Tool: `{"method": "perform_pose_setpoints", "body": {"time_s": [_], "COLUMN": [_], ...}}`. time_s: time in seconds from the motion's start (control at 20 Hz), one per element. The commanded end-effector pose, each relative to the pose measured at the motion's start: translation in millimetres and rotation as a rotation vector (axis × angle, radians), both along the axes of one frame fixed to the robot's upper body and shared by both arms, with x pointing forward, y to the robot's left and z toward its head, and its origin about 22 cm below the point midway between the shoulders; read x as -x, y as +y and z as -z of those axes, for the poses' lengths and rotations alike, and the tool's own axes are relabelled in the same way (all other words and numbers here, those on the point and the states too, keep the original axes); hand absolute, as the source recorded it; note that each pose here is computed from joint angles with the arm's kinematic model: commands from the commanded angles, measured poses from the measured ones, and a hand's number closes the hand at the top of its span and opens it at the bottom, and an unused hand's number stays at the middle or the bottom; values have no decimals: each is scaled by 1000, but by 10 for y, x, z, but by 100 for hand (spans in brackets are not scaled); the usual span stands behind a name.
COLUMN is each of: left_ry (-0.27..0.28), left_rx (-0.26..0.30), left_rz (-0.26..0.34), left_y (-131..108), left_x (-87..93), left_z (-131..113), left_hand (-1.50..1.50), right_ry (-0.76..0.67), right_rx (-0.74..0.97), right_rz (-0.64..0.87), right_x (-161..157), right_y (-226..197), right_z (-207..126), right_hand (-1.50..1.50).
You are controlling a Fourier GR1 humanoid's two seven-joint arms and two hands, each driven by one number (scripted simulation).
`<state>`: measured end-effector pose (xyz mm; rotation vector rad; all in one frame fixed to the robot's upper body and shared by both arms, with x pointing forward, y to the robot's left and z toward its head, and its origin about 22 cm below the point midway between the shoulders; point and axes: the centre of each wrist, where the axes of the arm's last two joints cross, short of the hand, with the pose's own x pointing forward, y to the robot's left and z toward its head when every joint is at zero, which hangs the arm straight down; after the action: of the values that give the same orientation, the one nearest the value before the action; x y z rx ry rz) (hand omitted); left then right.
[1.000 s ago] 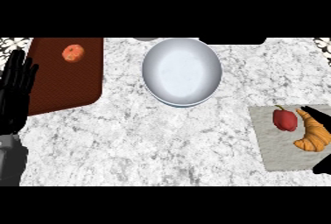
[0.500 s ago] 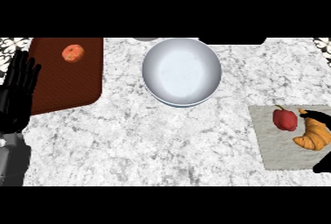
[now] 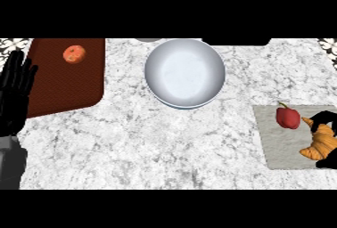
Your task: Pick the croissant from the placemat and place it in the bowl
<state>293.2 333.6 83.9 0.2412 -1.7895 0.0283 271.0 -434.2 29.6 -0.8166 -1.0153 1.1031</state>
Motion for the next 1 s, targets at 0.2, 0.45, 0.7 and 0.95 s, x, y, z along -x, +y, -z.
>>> {"method": "perform_pose_setpoints", "body": {"time_s": [0.2, 0.45, 0.7, 0.95], "left_ry": [1, 35, 11, 2], "left_rx": [-6, 6, -12, 3], "left_rz": [-51, -65, -100, -54], "left_y": [209, 149, 261, 78], "left_x": [83, 144, 172, 193], "left_z": [46, 116, 52, 22], "left_hand": [0, 0, 0, 0], "right_ry": [5, 53, -138, -273], "right_rx": [69, 144, 244, 160], "right_rz": [245, 508, 587, 537], "right_x": [565, 1078, 1303, 1633], "right_y": [128, 71, 447, 984], "right_z": [172, 106, -523, -1150], "right_hand": [150, 150, 150, 150]}}
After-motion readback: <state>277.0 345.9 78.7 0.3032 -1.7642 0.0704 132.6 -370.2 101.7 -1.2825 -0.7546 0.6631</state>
